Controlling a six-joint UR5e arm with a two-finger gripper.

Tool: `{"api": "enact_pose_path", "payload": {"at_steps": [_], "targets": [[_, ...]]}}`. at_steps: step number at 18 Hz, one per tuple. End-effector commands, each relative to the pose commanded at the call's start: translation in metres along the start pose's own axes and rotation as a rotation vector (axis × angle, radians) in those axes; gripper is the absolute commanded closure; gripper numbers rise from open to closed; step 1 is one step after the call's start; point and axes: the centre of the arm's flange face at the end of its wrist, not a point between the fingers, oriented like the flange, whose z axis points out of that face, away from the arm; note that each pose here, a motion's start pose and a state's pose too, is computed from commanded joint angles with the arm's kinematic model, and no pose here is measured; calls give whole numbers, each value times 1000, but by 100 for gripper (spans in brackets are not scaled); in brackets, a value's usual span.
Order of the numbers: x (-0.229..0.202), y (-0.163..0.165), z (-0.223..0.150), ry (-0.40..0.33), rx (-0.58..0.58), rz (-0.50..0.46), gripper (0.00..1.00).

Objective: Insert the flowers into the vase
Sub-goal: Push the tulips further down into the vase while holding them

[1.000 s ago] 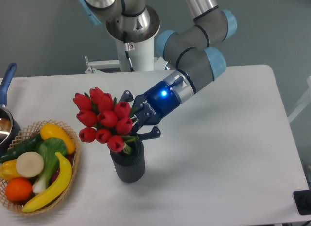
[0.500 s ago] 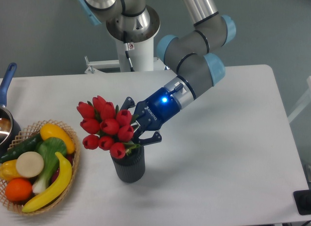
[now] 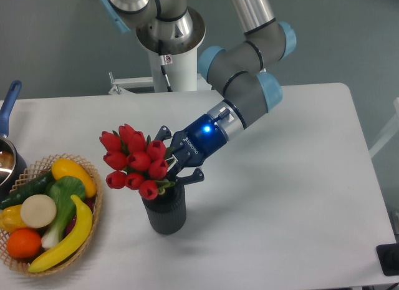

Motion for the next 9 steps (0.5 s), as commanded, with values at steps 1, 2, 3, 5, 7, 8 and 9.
{"api": "enact_pose_path", "payload": {"at_steps": [1,2,3,5,7,8,9], "targets": [[0,0,0,0,-1,0,60],[0,1,0,0,-2,-2,60],[0,1,0,-1,-6,0,60],[-1,5,0,-7,-31,-3,60],[-3,7,-1,-10,-37,-5,60],[-4,9,-2,-11,-37,-5,60],[-6,8,-3,-15,-37,-4,59]]}}
